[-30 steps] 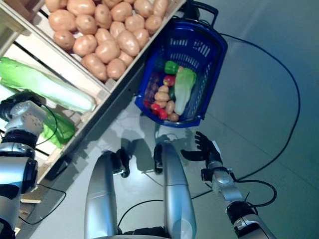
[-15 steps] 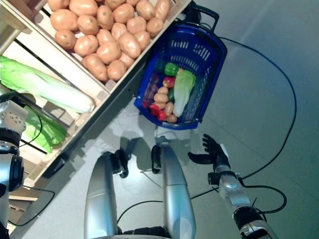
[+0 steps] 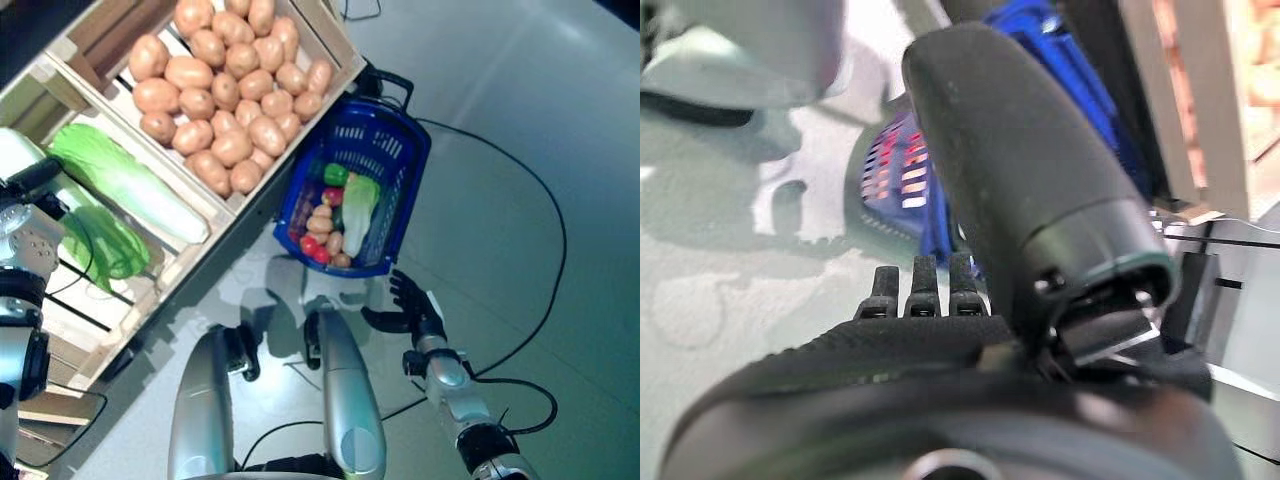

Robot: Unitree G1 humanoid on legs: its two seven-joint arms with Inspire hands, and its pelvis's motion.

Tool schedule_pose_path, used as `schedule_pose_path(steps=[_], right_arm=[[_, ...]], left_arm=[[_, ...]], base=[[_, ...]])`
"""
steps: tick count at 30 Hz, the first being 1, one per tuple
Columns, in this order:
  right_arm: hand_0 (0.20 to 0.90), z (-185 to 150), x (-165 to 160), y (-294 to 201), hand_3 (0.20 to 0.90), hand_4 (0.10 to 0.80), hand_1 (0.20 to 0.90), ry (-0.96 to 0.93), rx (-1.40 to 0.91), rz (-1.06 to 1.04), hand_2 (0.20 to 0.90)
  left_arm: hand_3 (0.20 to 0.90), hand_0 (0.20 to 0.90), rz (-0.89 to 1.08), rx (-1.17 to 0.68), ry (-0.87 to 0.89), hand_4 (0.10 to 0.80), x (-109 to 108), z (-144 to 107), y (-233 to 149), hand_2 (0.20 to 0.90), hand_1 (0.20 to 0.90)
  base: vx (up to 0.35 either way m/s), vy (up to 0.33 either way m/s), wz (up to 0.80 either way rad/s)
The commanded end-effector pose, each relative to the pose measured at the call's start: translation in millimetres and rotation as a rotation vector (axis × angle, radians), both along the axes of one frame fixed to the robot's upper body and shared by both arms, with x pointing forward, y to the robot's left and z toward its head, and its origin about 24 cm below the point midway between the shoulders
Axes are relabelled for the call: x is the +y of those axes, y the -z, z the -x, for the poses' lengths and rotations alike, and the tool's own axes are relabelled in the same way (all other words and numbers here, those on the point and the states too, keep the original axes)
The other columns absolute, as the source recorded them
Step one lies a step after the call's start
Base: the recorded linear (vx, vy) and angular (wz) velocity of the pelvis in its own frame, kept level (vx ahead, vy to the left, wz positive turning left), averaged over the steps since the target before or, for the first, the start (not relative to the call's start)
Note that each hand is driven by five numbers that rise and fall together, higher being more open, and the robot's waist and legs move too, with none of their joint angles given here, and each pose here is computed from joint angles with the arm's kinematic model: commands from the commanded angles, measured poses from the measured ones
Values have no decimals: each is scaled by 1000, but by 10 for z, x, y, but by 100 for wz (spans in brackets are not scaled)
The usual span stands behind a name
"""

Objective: Put vegetables into the basket

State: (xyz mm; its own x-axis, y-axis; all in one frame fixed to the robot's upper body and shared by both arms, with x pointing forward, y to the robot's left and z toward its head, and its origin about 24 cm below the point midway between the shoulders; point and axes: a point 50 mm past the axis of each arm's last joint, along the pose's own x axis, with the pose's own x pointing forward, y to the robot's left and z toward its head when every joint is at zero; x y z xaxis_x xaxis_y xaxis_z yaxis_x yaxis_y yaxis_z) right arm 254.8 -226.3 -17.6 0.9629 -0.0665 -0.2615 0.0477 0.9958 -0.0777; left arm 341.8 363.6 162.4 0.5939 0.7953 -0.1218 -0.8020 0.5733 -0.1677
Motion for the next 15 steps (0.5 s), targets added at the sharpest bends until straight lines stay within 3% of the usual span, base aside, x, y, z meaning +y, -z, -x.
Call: schedule_pose_path(steps=[1,9,15], right_arm=[[900,-80,-14,-346,900,800,900,105,-235,-6,900],[900,-175,164,-530,900,800,900,73,-344,-130,900],[900,-244,310,-589,900,800,900,-175,-315,-216,900]], left_arm=[[300,300,-217,-204,13,400,71,118,-355,300,300],[300,300,-205,-173,241,400,-329,266,414,300,300],[300,300,-177,-241,492,400,-693,285,564,300,300]], base=[[-27,-106,2],[-5,-87,8],[15,-91,13]])
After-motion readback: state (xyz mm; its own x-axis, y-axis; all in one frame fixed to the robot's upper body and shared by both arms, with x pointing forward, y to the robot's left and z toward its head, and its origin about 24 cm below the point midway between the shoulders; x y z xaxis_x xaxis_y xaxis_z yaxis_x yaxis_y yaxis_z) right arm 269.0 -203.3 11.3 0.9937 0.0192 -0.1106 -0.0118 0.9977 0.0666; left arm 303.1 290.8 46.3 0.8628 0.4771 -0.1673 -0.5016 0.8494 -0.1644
